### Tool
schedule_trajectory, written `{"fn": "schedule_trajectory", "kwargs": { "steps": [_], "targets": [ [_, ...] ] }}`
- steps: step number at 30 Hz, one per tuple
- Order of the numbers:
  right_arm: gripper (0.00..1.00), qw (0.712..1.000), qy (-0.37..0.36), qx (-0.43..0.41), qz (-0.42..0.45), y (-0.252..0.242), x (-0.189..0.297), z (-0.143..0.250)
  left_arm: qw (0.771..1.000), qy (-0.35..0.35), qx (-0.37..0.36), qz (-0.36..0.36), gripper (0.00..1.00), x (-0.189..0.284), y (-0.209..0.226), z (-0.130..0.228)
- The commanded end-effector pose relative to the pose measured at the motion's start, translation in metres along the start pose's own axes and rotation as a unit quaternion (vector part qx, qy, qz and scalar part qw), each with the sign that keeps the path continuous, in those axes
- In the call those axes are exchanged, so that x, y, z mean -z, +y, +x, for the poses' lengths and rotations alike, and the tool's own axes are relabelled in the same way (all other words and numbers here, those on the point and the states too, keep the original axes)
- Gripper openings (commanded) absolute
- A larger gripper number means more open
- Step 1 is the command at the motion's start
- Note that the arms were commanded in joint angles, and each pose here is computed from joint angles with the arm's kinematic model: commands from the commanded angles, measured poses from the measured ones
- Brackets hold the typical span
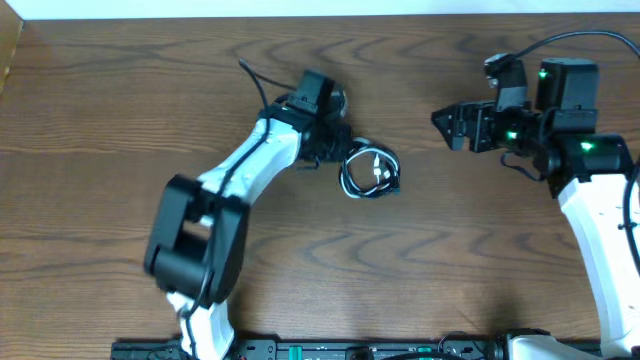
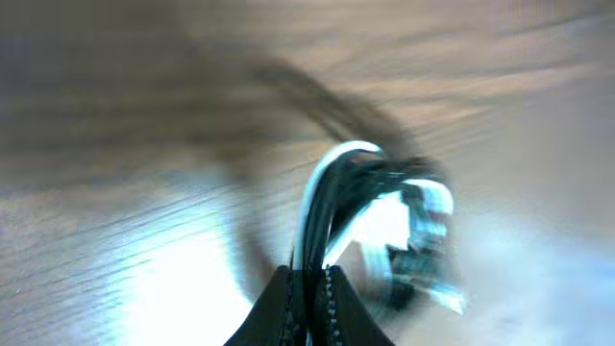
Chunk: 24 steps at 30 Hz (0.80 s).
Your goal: Untangle cables
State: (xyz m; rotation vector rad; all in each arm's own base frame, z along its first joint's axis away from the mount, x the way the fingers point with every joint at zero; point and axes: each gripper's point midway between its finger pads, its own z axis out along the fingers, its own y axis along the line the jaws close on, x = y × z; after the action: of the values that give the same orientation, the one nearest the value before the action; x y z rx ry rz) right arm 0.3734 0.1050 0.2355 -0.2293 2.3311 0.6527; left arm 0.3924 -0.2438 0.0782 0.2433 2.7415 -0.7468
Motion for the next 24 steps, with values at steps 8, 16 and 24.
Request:
{"fn": "schedule_trajectory", "kwargs": {
  "steps": [8,16,24],
  "targets": [
    [0.85,1.0,-0.015,-0.004,-0.027,0.027,-0.007,-0.01,0.987,-0.106,-0.064,0.099,0.08,0.104,-0.077,-0.035],
    [0.82,0.998,0.003,-0.06,-0.013,0.02,-0.026,-0.004,0.987,-0.101,-0.048,0.117,0.08,0.106,-0.083,-0.034],
    [0.79,0.989,0.04,-0.137,-0.026,0.009,-0.074,0.008,0.986,-0.105,-0.035,0.121,0.07,0.107,-0.085,-0.037]
  ]
}}
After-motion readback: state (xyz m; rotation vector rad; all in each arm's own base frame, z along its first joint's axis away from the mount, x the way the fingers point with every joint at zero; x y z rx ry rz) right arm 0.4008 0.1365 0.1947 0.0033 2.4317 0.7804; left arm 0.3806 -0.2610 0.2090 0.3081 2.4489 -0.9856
